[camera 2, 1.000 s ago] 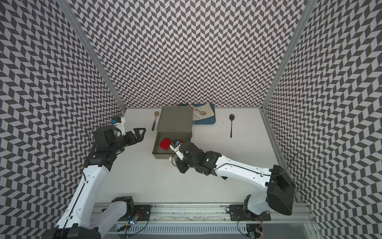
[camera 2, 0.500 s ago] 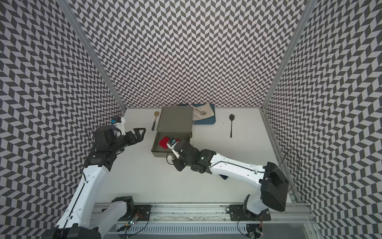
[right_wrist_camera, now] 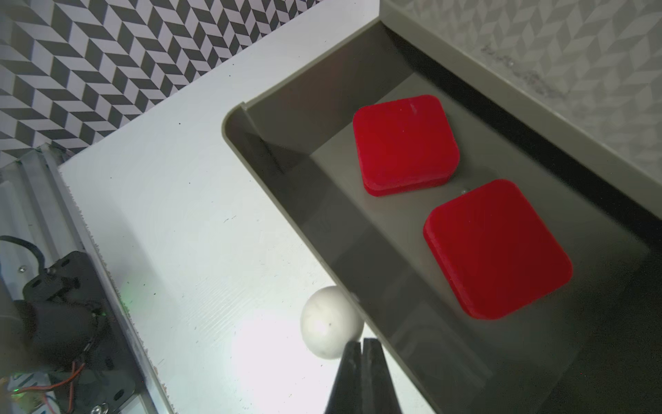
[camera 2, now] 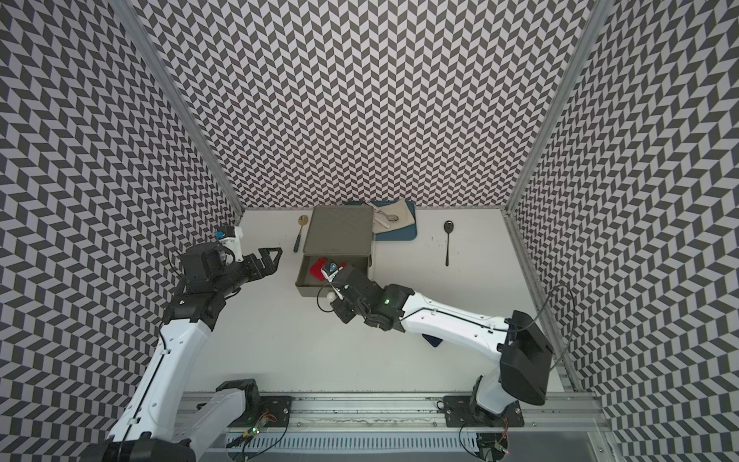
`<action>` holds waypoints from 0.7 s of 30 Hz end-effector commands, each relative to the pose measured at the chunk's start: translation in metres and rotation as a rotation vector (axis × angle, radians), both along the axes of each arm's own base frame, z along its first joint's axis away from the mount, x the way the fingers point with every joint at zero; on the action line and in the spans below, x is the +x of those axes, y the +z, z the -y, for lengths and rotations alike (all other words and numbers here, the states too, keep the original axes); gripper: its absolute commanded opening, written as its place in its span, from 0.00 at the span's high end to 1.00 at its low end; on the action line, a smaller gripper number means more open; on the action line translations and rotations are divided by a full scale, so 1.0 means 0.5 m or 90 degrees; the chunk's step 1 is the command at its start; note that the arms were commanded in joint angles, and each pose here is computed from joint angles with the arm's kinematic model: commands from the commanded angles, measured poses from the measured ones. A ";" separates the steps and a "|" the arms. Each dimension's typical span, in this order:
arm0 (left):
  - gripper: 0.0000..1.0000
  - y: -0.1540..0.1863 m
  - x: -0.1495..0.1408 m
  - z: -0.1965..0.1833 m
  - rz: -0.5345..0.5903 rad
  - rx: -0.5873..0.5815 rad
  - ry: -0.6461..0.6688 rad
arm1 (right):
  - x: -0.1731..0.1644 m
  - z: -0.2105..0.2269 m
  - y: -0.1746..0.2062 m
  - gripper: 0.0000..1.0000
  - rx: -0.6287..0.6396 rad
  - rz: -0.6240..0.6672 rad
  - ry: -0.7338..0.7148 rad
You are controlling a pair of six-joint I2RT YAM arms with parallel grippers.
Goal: Place the brooch boxes into the drawer by color
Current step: Close the drawer in the storage box.
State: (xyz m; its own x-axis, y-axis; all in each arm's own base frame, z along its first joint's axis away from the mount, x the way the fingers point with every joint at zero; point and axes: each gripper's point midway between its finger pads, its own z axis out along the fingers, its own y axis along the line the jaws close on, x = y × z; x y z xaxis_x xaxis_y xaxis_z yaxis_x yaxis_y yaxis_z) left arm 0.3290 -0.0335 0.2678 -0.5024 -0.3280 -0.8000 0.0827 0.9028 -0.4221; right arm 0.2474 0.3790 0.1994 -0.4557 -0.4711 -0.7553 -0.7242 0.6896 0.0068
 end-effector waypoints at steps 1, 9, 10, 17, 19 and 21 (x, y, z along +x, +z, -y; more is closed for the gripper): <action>0.00 0.014 -0.005 -0.007 0.014 0.008 0.009 | 0.046 -0.009 0.022 1.00 0.003 0.048 -0.029; 0.00 0.011 -0.007 -0.008 0.012 0.010 0.011 | 0.094 -0.001 0.033 1.00 0.004 0.067 -0.053; 0.00 0.010 -0.007 -0.008 0.012 0.010 0.011 | 0.100 0.000 0.035 1.00 0.005 0.069 -0.055; 0.00 0.004 -0.008 -0.009 0.008 0.013 0.011 | 0.138 0.017 0.040 1.00 0.003 0.075 -0.068; 0.00 0.001 -0.007 -0.009 0.007 0.012 0.010 | 0.149 0.019 0.040 1.00 0.006 0.077 -0.068; 0.00 0.001 -0.007 -0.007 0.008 0.009 0.008 | 0.165 0.022 0.041 1.00 0.010 0.078 -0.070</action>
